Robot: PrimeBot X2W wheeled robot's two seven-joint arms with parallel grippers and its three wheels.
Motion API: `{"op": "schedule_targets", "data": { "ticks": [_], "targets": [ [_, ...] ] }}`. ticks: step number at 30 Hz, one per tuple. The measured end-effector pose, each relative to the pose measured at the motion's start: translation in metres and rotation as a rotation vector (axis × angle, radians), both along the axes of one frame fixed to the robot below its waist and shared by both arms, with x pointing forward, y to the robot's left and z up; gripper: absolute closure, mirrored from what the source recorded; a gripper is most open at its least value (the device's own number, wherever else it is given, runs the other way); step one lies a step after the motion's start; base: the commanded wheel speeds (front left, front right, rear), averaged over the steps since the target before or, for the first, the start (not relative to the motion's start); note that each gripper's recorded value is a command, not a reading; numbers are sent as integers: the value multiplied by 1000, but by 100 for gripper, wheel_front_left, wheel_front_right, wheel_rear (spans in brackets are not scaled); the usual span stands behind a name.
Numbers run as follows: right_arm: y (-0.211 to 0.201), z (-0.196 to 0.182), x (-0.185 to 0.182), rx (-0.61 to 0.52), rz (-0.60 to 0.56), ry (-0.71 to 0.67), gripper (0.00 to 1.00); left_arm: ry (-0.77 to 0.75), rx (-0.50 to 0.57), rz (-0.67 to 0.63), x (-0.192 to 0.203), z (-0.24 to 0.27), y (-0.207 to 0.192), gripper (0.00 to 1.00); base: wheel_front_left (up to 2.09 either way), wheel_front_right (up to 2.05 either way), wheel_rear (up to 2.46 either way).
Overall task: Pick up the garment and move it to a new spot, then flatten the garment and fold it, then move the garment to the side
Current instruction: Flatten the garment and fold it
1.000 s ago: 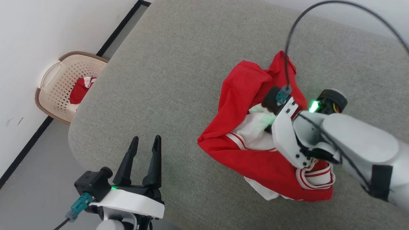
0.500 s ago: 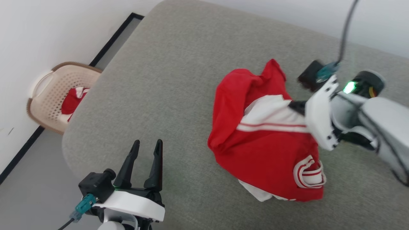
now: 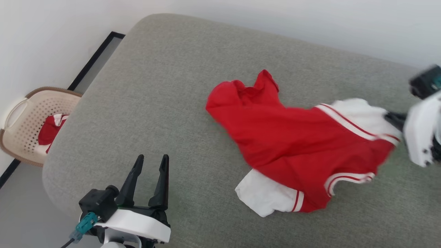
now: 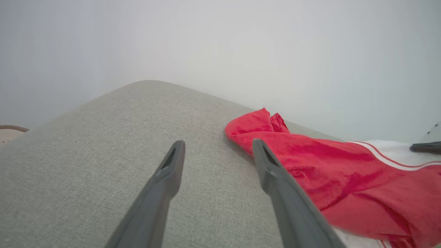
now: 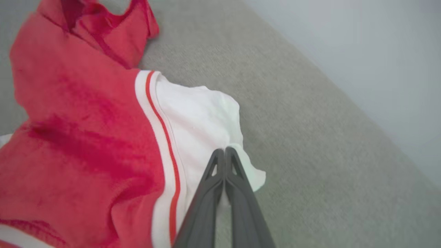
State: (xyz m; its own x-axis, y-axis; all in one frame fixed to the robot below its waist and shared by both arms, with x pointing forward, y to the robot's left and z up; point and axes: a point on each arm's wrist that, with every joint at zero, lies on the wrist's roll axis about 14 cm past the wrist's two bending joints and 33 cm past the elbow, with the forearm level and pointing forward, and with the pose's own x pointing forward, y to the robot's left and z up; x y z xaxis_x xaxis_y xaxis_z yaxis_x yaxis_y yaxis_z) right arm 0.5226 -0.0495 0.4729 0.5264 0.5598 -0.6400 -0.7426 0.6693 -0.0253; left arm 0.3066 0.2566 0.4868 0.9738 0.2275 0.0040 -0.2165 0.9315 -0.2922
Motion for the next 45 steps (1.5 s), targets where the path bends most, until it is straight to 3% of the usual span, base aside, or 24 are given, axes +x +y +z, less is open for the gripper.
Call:
{"op": "schedule_targets", "data": {
  "ticks": [8,14,15,16,17,18,23,28,35,45],
  "targets": [
    [-60,-67,-37,-46,-176,198,100,3,4,-38,5,-1,-8,0,0,0,0],
    [-66,-92,-58,-22,-236,266,100,9,1,-72,12,-3,-15,0,0,0,0],
    [-66,-93,-58,-9,-252,262,77,10,5,-83,14,-3,-16,0,0,0,0],
    [-65,-94,-58,-3,-260,256,77,10,6,-92,16,-3,-18,0,0,0,0],
    [-66,-95,-58,3,-273,253,49,11,8,-104,18,-3,-20,0,0,0,0],
    [-66,-95,-58,8,-281,246,0,13,11,-118,21,-4,-23,0,0,0,0],
    [-61,-81,-57,46,-291,195,0,27,37,-201,33,-7,-38,0,0,0,0],
    [-73,-40,-46,115,-327,52,0,50,51,-308,44,-15,-62,0,0,0,0],
    [-91,30,-46,263,-396,-221,0,162,27,-447,53,-37,-93,0,0,0,0],
    [-122,107,-78,401,-517,-598,0,428,1,-620,52,-77,-135,0,0,0,0]
  ]
}}
